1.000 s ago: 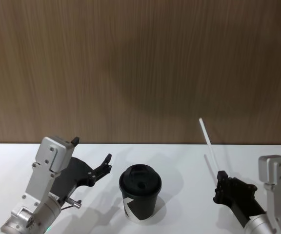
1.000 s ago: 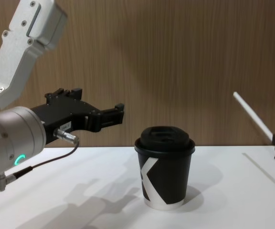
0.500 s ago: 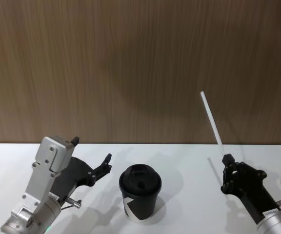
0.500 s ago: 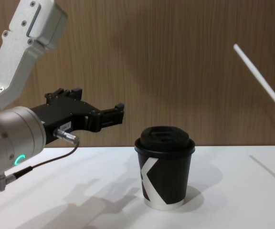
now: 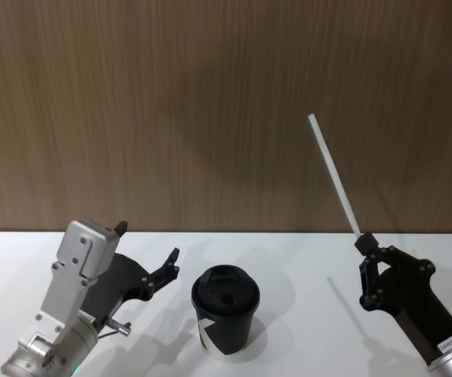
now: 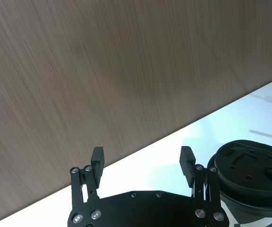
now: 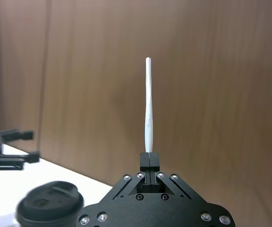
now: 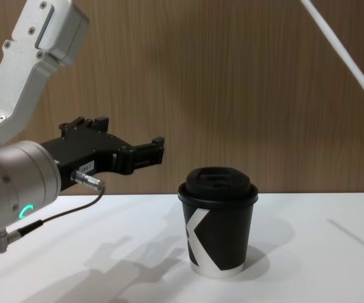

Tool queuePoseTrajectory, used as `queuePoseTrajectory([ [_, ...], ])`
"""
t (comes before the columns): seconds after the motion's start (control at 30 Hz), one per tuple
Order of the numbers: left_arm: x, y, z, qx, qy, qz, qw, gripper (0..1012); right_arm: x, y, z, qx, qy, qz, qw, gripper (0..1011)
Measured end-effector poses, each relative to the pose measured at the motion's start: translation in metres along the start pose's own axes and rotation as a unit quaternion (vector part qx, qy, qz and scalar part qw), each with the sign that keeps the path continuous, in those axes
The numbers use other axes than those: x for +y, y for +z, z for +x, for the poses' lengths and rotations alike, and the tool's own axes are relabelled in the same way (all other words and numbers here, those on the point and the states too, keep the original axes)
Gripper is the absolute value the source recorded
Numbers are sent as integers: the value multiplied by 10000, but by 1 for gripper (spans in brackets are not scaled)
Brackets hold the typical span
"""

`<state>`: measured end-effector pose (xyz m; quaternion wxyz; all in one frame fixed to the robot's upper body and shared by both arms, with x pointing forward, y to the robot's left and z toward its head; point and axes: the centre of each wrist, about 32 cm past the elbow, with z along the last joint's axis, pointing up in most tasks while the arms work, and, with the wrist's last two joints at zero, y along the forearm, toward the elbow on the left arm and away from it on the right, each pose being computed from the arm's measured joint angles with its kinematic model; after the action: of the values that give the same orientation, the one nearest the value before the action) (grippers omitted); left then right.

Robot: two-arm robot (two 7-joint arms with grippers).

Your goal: Pick up the straw with one hand, pass it to the other hand, and insert it into the cup.

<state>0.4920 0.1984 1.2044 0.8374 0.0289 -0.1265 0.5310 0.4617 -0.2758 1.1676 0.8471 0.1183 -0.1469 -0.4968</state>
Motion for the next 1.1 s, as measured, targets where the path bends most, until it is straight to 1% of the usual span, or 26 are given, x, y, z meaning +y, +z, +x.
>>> queuePoseTrajectory([
  [0.03,0,0,0,0,0,0,10000,1003,-2,0,8,-13,37,30,10000,0],
  [0.07,0,0,0,0,0,0,10000,1003,-7,-1,22,-42,165,156,9997,0],
  [0.17,0,0,0,0,0,0,10000,1003,-11,0,42,-83,346,341,9988,0],
  [0.27,0,0,0,0,0,0,10000,1003,-11,-2,63,-133,584,559,9966,0],
  [0.3,0,0,0,0,0,0,10000,1003,-10,-1,72,-160,694,665,9952,0],
  [0.43,0,0,0,0,0,0,10000,1003,-1,-4,82,-210,926,861,9918,0],
  [0.47,0,0,0,0,0,0,10000,1003,6,-6,84,-227,1061,976,9893,0],
  [0.5,0,0,0,1,0,0,10000,1003,10,-7,83,-244,1123,1021,9881,0],
  [0.53,0,0,0,0,0,0,10000,1003,17,-10,80,-262,1246,1124,9855,0],
  [0.6,0,0,0,0,0,0,10000,1003,24,-12,76,-283,1343,1207,9832,0],
  [0.63,0,0,0,0,0,0,10000,1004,33,-13,70,-305,1451,1290,9805,0],
  [0.83,0,0,0,0,0,0,10000,1003,56,-20,41,-352,1718,1497,9731,0],
  [0.93,0,0,0,0,0,0,10000,1003,62,-23,32,-361,1793,1562,9706,0],
  [1.1,0,0,0,0,0,0,10000,1003,70,-26,19,-354,1864,1622,9683,0],
])
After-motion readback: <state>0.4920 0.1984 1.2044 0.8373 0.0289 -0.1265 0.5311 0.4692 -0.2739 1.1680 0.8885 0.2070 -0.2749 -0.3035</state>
